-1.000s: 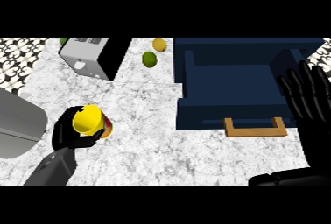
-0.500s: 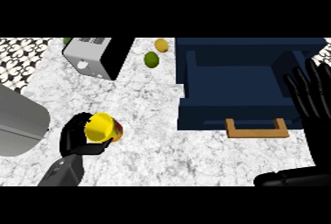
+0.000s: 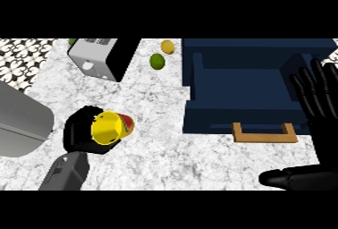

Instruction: Pick up the cup, place it into the drawer and close the drawer

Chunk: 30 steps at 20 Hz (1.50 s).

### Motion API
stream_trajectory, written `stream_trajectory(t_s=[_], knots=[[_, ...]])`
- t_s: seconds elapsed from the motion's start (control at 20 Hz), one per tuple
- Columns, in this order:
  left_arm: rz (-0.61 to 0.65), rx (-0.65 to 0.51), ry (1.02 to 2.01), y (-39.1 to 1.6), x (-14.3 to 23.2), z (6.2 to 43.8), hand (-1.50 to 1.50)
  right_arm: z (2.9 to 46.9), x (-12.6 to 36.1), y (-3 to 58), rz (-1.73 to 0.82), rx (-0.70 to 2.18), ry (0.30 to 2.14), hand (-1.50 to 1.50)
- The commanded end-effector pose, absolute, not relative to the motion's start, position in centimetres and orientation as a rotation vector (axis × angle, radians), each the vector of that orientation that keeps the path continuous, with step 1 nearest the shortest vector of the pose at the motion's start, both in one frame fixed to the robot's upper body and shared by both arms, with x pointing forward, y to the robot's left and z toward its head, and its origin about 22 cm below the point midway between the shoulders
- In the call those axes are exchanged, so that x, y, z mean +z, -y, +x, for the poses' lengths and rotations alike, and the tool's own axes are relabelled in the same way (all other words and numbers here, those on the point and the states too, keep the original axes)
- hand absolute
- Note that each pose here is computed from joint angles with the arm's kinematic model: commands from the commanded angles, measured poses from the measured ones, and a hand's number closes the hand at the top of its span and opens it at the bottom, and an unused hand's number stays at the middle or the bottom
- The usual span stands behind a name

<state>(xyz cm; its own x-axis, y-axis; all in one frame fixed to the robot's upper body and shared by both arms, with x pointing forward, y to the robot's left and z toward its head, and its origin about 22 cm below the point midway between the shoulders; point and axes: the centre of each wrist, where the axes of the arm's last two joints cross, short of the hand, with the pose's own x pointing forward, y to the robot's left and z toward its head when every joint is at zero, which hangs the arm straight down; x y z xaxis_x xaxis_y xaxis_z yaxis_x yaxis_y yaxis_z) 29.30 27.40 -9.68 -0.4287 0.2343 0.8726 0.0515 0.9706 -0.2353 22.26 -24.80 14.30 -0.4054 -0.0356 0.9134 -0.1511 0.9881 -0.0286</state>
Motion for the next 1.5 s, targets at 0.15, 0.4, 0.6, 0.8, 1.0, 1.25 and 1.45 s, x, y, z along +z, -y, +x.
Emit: stream_trajectory(t_s=[0.15,0.4,0.6,0.8,1.0,1.25,1.45], knots=[[-0.369,0.116,2.062,-23.2,-2.5,31.1,1.50,20.8,13.2,24.5,0.131,0.132,1.970,-1.50],[-0.423,0.120,2.084,-20.1,3.6,32.5,1.50,22.0,14.9,24.4,0.132,0.130,1.976,-1.50],[-0.432,0.114,2.092,-17.8,7.5,32.2,1.50,22.3,14.4,25.1,0.139,0.111,1.981,-1.50],[-0.383,0.076,2.114,-17.0,12.0,34.8,1.50,22.0,15.4,24.8,0.122,0.127,1.998,-1.50],[-0.368,0.046,2.111,-14.7,14.4,36.2,1.50,21.1,13.5,26.2,0.135,0.128,1.986,-1.50],[-0.326,0.013,2.107,-12.7,16.2,37.5,1.50,22.5,13.2,24.8,0.130,0.152,1.982,-1.50],[-0.334,-0.028,2.094,-10.4,16.7,38.3,1.50,22.1,13.7,24.9,0.112,0.117,2.001,-1.50]])
